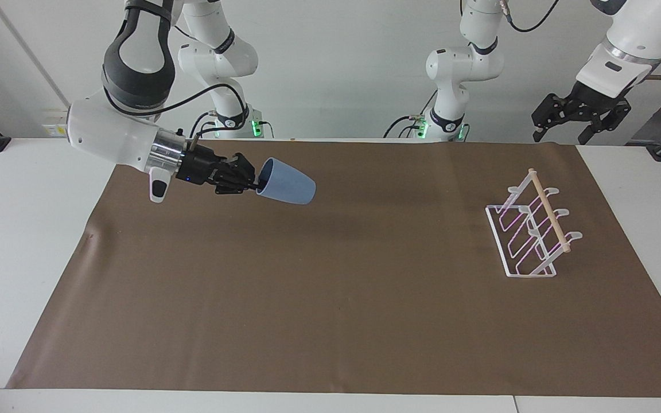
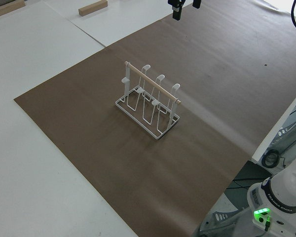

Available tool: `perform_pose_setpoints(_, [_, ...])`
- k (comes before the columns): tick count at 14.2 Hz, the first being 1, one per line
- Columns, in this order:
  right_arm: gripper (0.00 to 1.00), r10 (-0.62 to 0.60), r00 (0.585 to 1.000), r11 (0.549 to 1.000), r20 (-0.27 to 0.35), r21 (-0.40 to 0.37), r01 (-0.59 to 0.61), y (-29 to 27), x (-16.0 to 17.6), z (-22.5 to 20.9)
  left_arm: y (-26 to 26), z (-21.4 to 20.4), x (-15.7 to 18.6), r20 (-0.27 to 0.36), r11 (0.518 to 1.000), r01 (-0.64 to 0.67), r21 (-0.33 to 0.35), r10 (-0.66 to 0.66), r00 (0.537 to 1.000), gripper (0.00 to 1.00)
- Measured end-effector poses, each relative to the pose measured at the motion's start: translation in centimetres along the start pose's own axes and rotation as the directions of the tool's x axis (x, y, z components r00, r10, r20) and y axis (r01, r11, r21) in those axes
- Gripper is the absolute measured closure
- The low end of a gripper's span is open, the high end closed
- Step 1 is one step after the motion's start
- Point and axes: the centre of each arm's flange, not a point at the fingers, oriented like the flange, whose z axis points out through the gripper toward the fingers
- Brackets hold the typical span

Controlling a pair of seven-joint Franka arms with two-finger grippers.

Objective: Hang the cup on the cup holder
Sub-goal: 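Lift the blue cup with the right gripper while the left gripper approaches, then close the left gripper around the cup body held by the right gripper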

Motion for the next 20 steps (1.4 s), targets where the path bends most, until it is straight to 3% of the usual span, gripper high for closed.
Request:
perform_pose_setpoints(3, [0.95,0.056,0.998,0.984,-0.018,0.169,-0.052,0.0,-1.1,0.4,5.0,1.0,-0.1,-0.02,0.984,0.172,-0.045,-0.173,0.985,0.0])
perform_pose_setpoints(5, [0.95,0.073,0.997,0.968,-0.019,0.24,-0.067,-0.1,-1.8,1.1,7.8,0.9,-0.1,-0.003,0.93,0.335,-0.154,-0.339,0.941,0.0])
perform_pose_setpoints(8, [0.95,0.071,0.997,0.961,-0.036,0.272,-0.058,-0.1,-2.4,3.4,10.1,-0.4,0.4,0.086,0.777,0.536,-0.33,-0.541,0.837,0.0])
perform_pose_setpoints(10, [0.95,0.076,0.996,0.964,-0.051,0.258,-0.061,0.3,-2.7,5.1,12.4,-0.9,0.2,0.149,0.666,0.649,-0.368,-0.646,0.748,0.0])
perform_pose_setpoints(13, [0.95,0.078,0.995,0.968,-0.066,0.243,-0.06,0.5,-2.9,6.7,16.3,-1.6,-0.1,0.257,0.493,0.792,-0.36,-0.764,0.592,0.0])
perform_pose_setpoints(16, [0.95,0.064,0.996,0.971,-0.065,0.236,-0.047,1.4,-3.2,7.2,21.1,-0.7,-0.4,0.342,0.388,0.876,-0.287,-0.812,0.472,0.0])
perform_pose_setpoints(20, [0.95,0.064,0.996,0.972,-0.064,0.232,-0.047,2.3,-3.4,7.5,25.5,0.8,0.6,0.452,0.199,0.956,-0.215,-0.848,0.278,0.0])
